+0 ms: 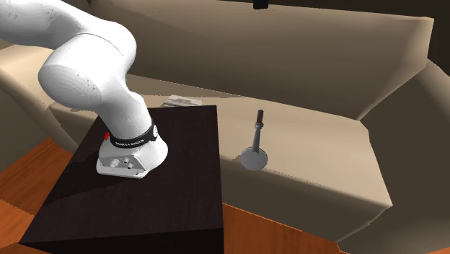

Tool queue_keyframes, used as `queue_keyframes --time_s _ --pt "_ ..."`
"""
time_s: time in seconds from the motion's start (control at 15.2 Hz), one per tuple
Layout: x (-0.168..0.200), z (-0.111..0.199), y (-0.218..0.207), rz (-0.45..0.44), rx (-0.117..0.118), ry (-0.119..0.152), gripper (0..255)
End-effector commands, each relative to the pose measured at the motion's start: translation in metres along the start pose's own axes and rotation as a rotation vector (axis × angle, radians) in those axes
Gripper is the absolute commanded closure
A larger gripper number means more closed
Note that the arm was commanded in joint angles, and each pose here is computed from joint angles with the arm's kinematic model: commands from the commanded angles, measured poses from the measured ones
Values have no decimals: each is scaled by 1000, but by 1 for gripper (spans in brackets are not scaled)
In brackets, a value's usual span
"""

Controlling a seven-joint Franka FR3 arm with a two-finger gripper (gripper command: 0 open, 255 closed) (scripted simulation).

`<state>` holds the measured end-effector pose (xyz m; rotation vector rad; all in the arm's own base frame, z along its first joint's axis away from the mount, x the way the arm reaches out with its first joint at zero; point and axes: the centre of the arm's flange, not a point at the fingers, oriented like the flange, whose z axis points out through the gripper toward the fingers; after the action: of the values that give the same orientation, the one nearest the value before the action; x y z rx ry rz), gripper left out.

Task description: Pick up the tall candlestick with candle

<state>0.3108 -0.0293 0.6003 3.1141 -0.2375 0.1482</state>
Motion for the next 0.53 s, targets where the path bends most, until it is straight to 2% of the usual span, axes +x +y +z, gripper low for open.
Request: queue_keyframes --time_s 0.0,0.46 --pt "0 0 0 0 0 0 0" --pt "31 88 -18 23 39 -79 0"
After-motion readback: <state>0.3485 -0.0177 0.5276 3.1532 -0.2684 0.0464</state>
